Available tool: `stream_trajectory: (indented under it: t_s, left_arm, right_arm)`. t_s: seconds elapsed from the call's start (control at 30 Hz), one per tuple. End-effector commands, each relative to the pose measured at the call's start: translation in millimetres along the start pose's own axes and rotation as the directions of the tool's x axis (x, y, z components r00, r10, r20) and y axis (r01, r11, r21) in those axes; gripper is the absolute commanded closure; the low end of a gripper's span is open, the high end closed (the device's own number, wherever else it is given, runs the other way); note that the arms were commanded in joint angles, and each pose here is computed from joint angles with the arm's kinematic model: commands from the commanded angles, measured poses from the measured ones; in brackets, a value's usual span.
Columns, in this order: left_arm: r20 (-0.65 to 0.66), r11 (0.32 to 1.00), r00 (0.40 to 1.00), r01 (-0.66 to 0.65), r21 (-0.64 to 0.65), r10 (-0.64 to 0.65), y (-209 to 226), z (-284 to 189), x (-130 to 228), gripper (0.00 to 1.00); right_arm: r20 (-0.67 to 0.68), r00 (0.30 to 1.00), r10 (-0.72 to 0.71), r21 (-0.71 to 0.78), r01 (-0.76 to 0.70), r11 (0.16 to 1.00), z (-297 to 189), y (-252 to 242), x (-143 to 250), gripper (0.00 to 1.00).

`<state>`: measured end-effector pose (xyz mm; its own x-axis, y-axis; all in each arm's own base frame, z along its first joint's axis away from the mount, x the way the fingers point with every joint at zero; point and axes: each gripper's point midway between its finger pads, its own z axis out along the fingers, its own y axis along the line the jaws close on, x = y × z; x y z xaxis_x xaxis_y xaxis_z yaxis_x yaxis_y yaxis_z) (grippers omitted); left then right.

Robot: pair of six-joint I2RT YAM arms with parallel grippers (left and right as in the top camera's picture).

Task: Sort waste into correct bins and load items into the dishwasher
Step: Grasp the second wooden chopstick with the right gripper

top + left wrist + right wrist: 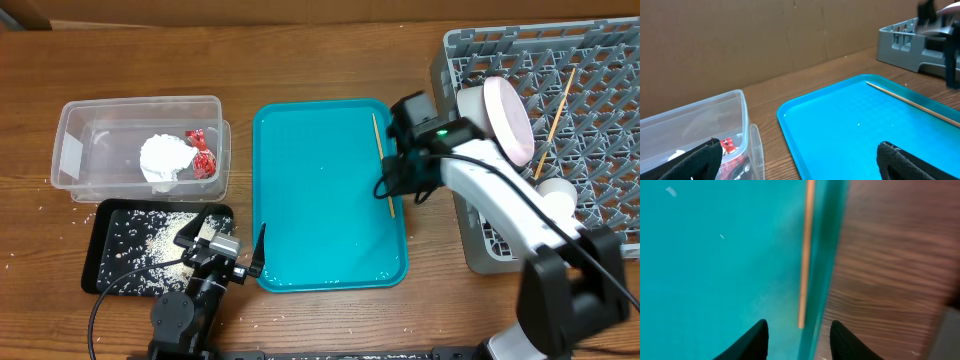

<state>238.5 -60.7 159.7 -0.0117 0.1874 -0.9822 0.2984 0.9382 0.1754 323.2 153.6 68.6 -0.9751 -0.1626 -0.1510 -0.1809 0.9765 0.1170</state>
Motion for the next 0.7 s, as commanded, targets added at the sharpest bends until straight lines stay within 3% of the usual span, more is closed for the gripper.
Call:
stream_trajectory:
  t_s: [0.0, 0.13, 0.27, 0.4, 0.53, 0.67]
  left_arm:
    - [0.003, 1.0, 1.0, -0.008, -0.012, 0.008, 2.3, -0.3, 0.7, 0.0]
    - [0.003, 1.0, 1.0, -0.008, -0.012, 0.008, 2.3, -0.3, 0.7, 0.0]
    - [0.003, 1.0, 1.0, -0.008, -0.012, 0.008, 2.3, -0.3, 0.7, 0.0]
    - [0.003, 1.0, 1.0, -0.008, -0.012, 0.008, 2.3, -0.3, 0.7, 0.0]
    - [0.003, 1.0, 1.0, -0.008, -0.012, 0.008, 2.3, -0.3, 0.7, 0.0]
    - [0.003, 1.0, 1.0, -0.008, -0.012, 0.008, 2.3, -0.3, 0.7, 0.0]
  right_arm:
    - [-0.009, 1.0, 0.025, -0.028, -0.026, 0.999, 22.1, 9.3, -5.1, 0.58]
    - [0.03, 0.999, 0.027, 0.002, -0.027, 1.0, 41.8, 4.6, -20.4, 0.58]
    - [-0.02, 0.999, 0.034, 0.017, -0.034, 0.999, 64.2, 1.3, -13.4, 0.64]
    - [-0.069, 0.997, 0.038, 0.025, -0.036, 0.999, 77.9, -1.0, -4.8, 0.92]
    - [-0.046, 0.998, 0.034, -0.064, -0.037, 0.997, 47.3, 18.1, -15.3, 0.96]
    - [0.144, 0.989, 0.03, -0.114, -0.013, 0.993, -30.1, 29.4, -51.8, 0.96]
